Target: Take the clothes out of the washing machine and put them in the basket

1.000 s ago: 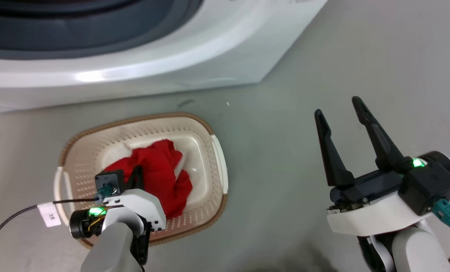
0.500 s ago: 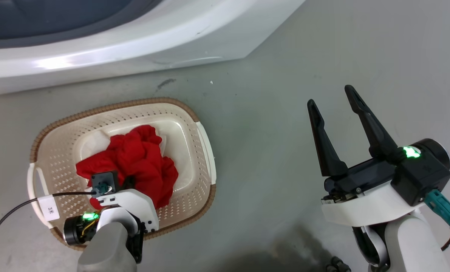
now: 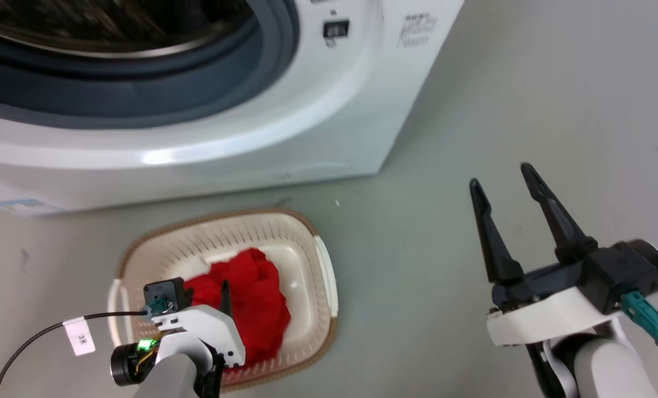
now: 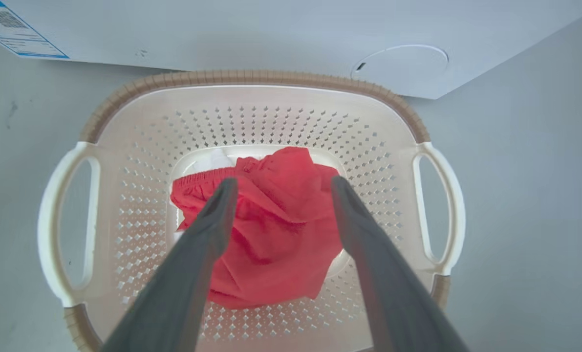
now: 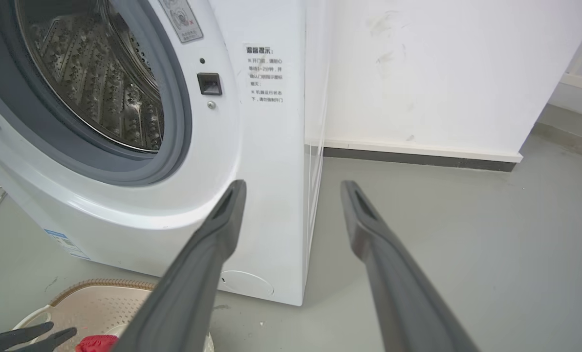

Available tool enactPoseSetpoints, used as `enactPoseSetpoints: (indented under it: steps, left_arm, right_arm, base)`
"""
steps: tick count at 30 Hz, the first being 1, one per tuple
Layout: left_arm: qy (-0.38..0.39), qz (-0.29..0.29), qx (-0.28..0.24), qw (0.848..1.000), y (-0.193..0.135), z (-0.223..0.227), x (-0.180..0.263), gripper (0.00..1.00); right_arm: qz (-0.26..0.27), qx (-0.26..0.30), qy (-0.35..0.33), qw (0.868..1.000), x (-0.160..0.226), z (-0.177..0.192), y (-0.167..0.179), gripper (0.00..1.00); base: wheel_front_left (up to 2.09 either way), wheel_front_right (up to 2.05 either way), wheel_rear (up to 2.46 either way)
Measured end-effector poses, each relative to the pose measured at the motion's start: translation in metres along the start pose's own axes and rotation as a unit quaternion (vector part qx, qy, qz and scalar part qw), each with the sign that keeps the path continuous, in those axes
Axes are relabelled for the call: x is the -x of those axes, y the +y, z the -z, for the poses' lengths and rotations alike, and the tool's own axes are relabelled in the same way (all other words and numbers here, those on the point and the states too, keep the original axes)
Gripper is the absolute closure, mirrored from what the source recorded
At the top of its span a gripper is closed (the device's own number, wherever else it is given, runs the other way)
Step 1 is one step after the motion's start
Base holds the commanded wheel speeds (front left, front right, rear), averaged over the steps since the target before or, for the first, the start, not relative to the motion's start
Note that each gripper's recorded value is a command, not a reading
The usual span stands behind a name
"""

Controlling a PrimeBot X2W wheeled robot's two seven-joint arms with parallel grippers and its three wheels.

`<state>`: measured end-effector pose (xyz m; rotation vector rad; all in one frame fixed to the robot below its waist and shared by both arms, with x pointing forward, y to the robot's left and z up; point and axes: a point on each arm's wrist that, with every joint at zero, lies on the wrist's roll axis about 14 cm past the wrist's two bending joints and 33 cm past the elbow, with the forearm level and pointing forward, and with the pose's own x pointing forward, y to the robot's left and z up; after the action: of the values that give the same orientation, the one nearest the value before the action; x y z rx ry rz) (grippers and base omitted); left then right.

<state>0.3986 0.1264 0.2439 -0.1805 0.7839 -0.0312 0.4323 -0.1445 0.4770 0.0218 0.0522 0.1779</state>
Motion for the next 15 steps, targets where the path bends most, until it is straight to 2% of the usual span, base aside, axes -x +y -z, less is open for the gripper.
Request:
enactPoseSetpoints:
  steps: [4,8,12,15]
  left_arm:
    - [-0.072,0.0,0.008,0.997,0.002,-0.041,0.021,0.0]
    - [-0.151,-0.006,0.014,0.988,0.007,-0.085,0.044,0.0]
    - [-0.233,-0.003,0.006,0.972,0.008,-0.129,0.074,0.0]
    - [-0.304,0.001,-0.007,0.953,0.004,-0.166,0.102,0.0]
  right_arm:
    - [0.003,0.003,-0.015,1.0,0.014,-0.019,0.001,0.0]
    - [0.003,0.007,-0.033,0.999,0.024,-0.036,0.004,0.0]
    - [0.004,0.004,-0.045,0.999,0.034,-0.046,0.005,0.0]
    - [0.005,0.006,-0.056,0.998,0.04,-0.055,0.006,0.0]
  base:
    - [0.0,0.0,0.0]
    - [0.0,0.0,0.0]
    - [0.0,0.0,0.0]
    - [0.0,0.0,0.0]
